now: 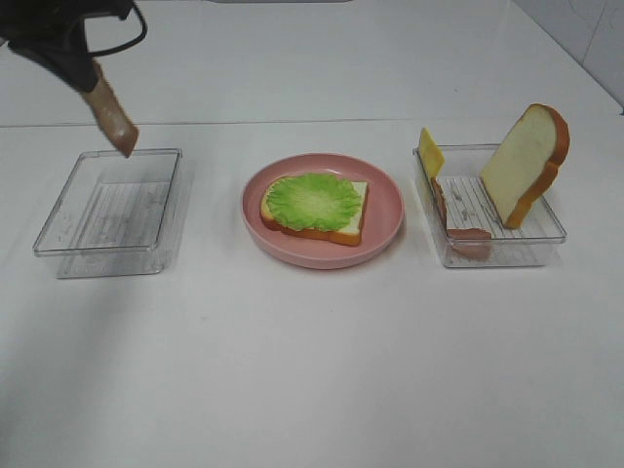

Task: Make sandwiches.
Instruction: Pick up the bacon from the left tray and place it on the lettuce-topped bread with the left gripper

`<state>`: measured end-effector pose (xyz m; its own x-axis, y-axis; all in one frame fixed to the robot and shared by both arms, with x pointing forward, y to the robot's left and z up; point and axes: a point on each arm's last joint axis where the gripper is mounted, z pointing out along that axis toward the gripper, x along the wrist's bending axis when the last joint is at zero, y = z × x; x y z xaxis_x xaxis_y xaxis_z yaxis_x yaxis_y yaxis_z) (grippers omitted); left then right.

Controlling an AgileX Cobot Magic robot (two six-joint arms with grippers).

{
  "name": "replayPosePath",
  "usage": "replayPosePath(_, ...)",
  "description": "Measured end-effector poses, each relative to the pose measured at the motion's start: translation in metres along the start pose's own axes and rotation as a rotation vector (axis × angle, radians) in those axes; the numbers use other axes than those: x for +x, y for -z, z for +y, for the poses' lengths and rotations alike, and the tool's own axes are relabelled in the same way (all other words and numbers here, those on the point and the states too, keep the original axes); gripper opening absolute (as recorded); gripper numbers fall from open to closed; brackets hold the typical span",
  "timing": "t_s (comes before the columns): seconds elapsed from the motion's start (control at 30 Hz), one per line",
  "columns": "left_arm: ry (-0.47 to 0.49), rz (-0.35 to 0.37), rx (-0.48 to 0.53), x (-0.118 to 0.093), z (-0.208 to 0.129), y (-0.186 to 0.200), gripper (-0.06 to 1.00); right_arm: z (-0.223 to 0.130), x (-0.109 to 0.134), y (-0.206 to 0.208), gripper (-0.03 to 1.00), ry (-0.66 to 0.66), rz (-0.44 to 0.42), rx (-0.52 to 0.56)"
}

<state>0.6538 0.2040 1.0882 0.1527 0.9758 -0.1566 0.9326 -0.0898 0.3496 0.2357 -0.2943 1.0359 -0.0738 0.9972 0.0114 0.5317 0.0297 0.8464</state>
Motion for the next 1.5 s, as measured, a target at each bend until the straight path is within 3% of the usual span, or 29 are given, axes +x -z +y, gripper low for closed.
replayPosePath(0.07,-0.008,-0.021,-0.014,-0.007,0.002,0.004,0.00,0.000,0.000,0.000,0.94,0.000,0.000,0.000)
replayPosePath(0.13,-0.041,-0.097,-0.055,-0.034,0.008,0.012,0.00,0.000,0.000,0.000,0.94,0.000,0.000,0.000)
replayPosePath(0.2,-0.045,-0.114,-0.060,-0.039,0.010,0.012,0.00,0.000,0.000,0.000,0.94,0.000,0.000,0.000)
replayPosePath(0.23,-0.051,-0.156,-0.055,-0.050,0.014,0.005,0.00,0.000,0.000,0.000,0.94,0.000,0.000,0.000)
replayPosePath(0.33,-0.054,-0.170,-0.044,-0.054,0.015,-0.002,0.00,0.000,0.000,0.000,0.94,0.000,0.000,0.000)
replayPosePath(0.53,-0.106,-0.272,0.006,-0.088,0.023,-0.045,0.00,0.000,0.000,0.000,0.94,0.000,0.000,0.000)
replayPosePath(0.6,-0.142,-0.325,0.038,-0.114,0.022,-0.072,0.00,0.000,0.000,0.000,0.94,0.000,0.000,0.000)
replayPosePath(0.77,-0.178,-0.373,0.059,-0.140,0.021,-0.099,0.00,0.000,0.000,0.000,0.94,0.000,0.000,0.000)
replayPosePath(1.2,-0.127,-0.529,0.129,-0.165,0.016,-0.147,0.00,0.000,0.000,0.000,0.94,0.000,0.000,0.000)
replayPosePath(1.5,-0.124,-0.533,0.141,-0.166,0.014,-0.153,0.00,0.000,0.000,0.000,0.94,0.000,0.000,0.000)
